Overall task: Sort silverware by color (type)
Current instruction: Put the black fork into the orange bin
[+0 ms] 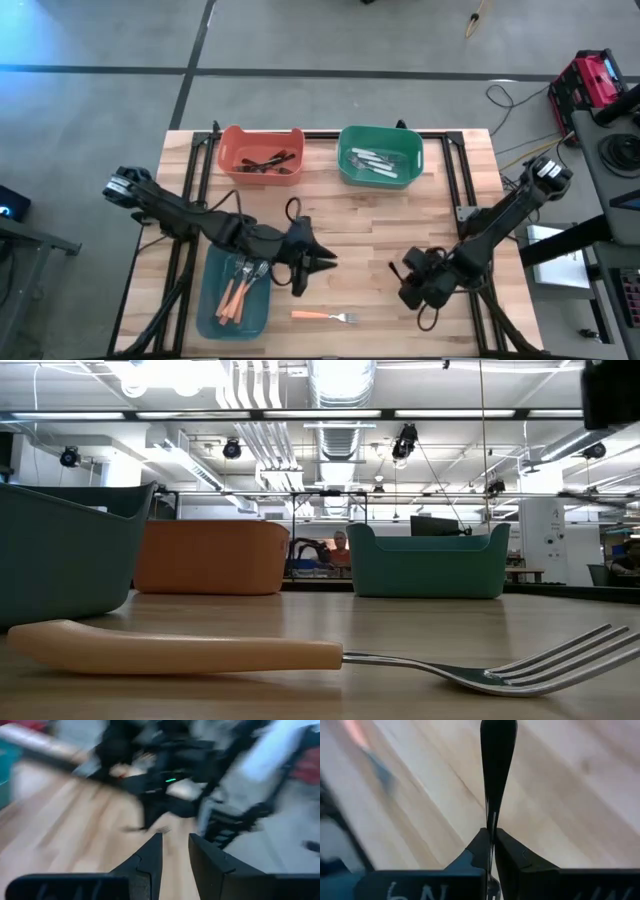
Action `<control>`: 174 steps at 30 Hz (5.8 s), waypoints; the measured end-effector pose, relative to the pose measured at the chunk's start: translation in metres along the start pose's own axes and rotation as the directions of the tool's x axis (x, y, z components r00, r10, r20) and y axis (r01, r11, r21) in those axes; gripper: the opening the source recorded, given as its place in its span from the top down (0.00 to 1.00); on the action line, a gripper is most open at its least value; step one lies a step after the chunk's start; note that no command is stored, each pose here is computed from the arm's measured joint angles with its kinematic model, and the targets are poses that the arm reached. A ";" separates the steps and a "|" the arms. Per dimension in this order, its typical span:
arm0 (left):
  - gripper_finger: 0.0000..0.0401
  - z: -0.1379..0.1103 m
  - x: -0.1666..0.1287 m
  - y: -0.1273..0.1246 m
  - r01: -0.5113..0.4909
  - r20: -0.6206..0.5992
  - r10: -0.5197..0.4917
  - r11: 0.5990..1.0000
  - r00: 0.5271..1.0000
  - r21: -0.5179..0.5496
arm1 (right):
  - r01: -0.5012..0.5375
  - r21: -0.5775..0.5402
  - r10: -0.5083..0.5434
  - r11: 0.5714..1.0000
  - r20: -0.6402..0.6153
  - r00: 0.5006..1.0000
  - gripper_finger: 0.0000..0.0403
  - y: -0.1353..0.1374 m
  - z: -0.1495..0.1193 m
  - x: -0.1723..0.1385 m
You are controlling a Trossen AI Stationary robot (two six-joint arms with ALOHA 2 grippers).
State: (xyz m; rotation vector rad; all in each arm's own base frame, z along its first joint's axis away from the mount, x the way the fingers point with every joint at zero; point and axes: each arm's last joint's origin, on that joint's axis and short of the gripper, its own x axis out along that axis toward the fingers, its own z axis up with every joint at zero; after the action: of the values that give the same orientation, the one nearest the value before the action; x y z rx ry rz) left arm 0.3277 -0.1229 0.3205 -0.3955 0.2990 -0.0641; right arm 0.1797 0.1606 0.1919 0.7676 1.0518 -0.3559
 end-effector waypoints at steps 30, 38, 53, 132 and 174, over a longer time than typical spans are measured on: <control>0.57 -0.032 -0.007 0.023 0.153 0.436 -0.133 0.988 0.890 -0.010 | -0.222 -0.417 0.470 0.882 0.728 0.499 0.98 0.072 0.077 -0.101; 0.42 -0.024 -0.006 0.026 0.128 0.453 -0.119 0.992 0.884 0.010 | -0.153 -0.479 0.486 0.864 0.716 0.502 0.98 0.090 0.091 -0.099; 0.45 -0.009 -0.004 0.019 0.134 0.448 -0.166 0.986 0.879 0.103 | -0.103 -0.562 0.496 0.821 0.611 0.617 0.98 0.123 0.130 -0.061; 1.00 -0.026 0.020 0.001 -0.661 -0.568 0.454 0.714 0.687 -0.229 | 0.077 0.064 -0.077 0.995 -0.002 0.997 0.96 0.075 0.113 -0.017; 1.00 0.007 -0.111 0.025 -0.531 -0.152 0.511 0.835 0.846 -0.145 | 0.224 0.245 -0.182 0.943 -0.181 0.967 0.58 0.080 0.155 0.137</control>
State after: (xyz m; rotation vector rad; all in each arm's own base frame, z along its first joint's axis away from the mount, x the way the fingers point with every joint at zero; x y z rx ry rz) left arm 0.2241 -0.0839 0.3472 -0.4814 0.5144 0.4878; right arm 0.3921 0.1168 0.1459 0.9386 1.2511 -0.6315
